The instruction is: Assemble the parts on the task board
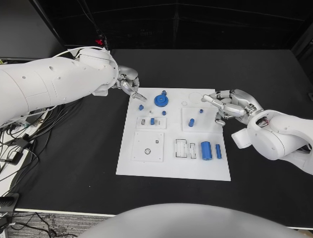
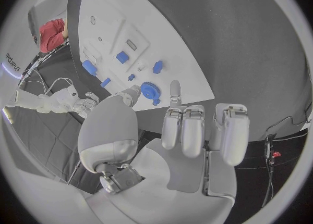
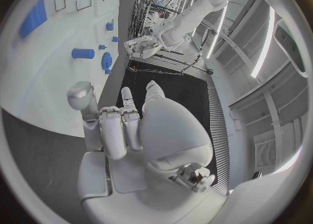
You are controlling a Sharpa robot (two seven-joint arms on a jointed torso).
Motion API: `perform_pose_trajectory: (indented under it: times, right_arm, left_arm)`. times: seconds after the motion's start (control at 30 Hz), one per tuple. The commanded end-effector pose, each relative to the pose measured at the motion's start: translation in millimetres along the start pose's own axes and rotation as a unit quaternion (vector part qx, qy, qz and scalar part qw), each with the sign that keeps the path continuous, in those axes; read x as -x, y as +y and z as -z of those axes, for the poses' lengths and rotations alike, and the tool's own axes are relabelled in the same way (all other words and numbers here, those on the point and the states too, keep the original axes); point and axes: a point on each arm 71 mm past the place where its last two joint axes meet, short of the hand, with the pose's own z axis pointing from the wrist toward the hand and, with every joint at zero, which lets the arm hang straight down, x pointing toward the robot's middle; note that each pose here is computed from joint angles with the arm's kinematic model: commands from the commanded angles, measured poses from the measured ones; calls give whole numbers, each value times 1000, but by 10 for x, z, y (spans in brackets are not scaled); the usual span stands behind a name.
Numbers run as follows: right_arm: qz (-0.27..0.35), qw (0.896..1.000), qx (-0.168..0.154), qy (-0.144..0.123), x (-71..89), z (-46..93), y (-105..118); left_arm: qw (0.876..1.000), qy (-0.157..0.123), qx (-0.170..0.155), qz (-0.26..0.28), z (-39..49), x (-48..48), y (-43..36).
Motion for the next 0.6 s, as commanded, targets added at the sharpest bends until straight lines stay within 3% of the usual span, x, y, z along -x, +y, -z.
perform_pose_trajectory:
  times: [0.03,0.6]
  right_arm:
    - [1,1000,5,3,-4,-2,13]
    - [0,1000,4,4,-16,-1,18]
  left_arm:
    - [999,50,9,2,-24,-54,-10]
    - [996,92,10,-4,-147,-126,-131]
